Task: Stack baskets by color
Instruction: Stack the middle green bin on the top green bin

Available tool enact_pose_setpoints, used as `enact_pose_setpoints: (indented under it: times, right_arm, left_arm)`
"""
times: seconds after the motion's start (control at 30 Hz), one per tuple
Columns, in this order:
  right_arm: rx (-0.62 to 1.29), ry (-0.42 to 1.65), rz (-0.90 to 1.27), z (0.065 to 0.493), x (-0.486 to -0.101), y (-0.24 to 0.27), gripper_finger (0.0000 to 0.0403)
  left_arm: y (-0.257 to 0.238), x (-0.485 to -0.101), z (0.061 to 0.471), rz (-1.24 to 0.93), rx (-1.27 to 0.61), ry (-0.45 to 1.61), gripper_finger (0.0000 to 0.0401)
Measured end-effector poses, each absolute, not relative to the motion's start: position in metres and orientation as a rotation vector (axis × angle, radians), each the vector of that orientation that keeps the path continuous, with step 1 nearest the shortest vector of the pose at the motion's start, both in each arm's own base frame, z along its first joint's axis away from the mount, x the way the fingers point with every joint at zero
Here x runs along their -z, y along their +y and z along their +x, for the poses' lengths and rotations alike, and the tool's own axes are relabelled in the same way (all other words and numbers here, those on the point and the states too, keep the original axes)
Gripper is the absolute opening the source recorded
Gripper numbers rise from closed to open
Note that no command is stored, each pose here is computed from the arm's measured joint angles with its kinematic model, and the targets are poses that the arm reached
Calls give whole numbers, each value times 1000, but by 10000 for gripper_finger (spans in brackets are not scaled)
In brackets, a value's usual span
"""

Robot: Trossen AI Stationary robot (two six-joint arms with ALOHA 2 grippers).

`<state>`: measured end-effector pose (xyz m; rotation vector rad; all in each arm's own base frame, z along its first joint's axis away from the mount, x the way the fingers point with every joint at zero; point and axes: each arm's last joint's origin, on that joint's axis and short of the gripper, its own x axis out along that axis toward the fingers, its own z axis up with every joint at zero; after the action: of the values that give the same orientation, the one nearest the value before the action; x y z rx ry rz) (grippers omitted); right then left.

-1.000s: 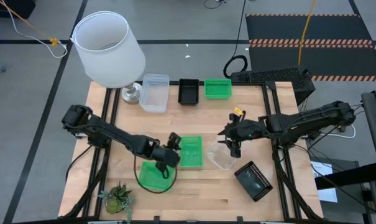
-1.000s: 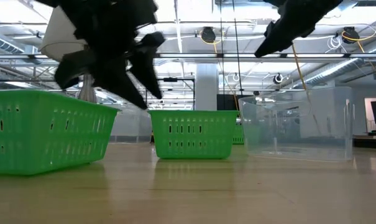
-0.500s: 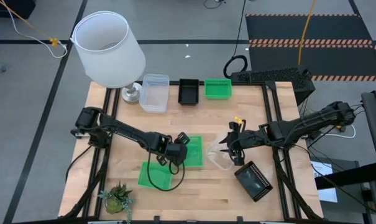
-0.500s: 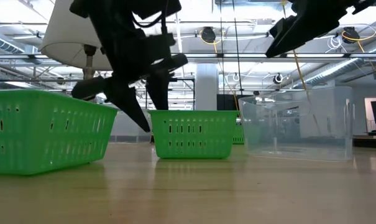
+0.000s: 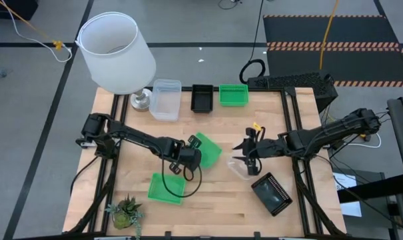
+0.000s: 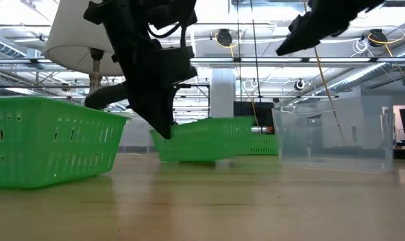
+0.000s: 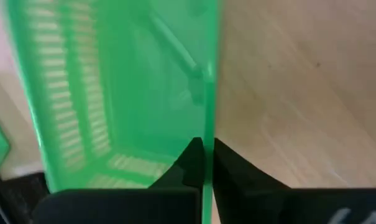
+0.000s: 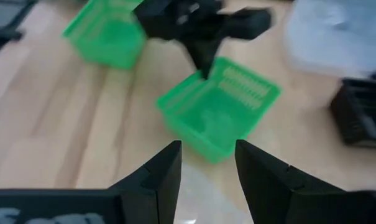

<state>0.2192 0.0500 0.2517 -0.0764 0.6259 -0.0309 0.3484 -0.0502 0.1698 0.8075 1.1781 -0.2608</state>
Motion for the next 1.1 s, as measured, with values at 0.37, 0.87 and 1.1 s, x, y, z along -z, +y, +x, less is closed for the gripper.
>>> enact_pose_setpoints:
  times: [0.37, 0.87, 1.1]
  right_arm:
    - [235, 412, -62, 239, -262, 49, 148]
    - [213, 470, -32, 295, -207, 34, 137]
    - [149, 511, -30, 302, -195, 27, 98]
  left_arm:
    - [-48, -183, 346, 747, 137, 1149, 22]
    - [-30, -206, 359, 574, -36, 944, 11]
    - [-30, -206, 359, 522, -67, 944, 28]
